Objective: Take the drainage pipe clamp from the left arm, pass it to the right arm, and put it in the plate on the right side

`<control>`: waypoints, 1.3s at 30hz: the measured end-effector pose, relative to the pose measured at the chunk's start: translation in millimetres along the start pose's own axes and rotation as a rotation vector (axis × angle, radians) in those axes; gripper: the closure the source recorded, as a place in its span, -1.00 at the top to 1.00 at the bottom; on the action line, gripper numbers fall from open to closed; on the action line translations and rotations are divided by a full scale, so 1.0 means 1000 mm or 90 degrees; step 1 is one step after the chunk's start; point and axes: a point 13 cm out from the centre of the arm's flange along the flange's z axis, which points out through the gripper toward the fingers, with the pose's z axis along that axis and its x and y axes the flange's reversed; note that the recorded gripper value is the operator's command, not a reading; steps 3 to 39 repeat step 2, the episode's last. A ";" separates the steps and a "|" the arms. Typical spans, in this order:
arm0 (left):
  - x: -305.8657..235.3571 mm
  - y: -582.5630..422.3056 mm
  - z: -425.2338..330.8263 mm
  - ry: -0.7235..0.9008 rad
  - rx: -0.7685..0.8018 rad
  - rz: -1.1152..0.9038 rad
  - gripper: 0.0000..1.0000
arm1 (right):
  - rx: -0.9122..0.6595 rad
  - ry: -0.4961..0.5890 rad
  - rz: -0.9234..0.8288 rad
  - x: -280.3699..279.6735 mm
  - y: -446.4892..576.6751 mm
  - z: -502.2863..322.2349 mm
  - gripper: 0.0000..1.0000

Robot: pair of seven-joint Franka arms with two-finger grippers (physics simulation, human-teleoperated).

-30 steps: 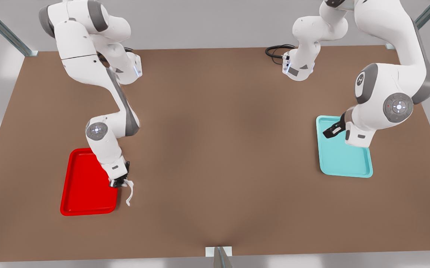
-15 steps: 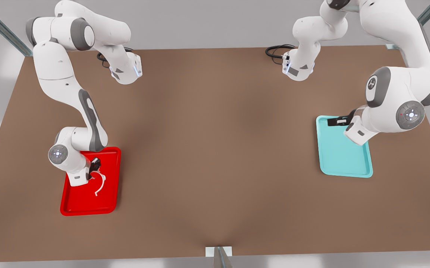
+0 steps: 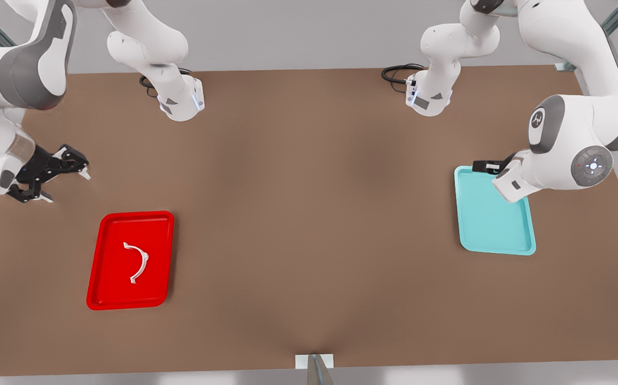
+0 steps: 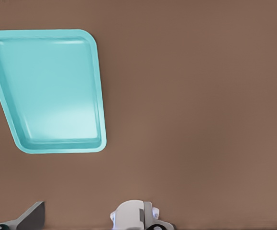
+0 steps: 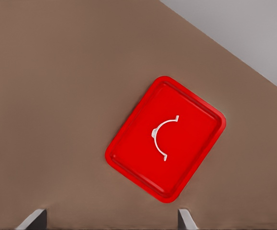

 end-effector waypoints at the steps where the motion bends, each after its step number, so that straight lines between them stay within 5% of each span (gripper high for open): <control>1: 0.002 0.000 -0.001 0.001 -0.001 0.006 1.00 | -0.014 0.019 0.025 0.013 0.005 -0.002 1.00; 39: 0.003 0.001 -0.002 0.002 -0.002 0.010 1.00 | -0.027 0.037 0.049 0.024 0.008 -0.002 1.00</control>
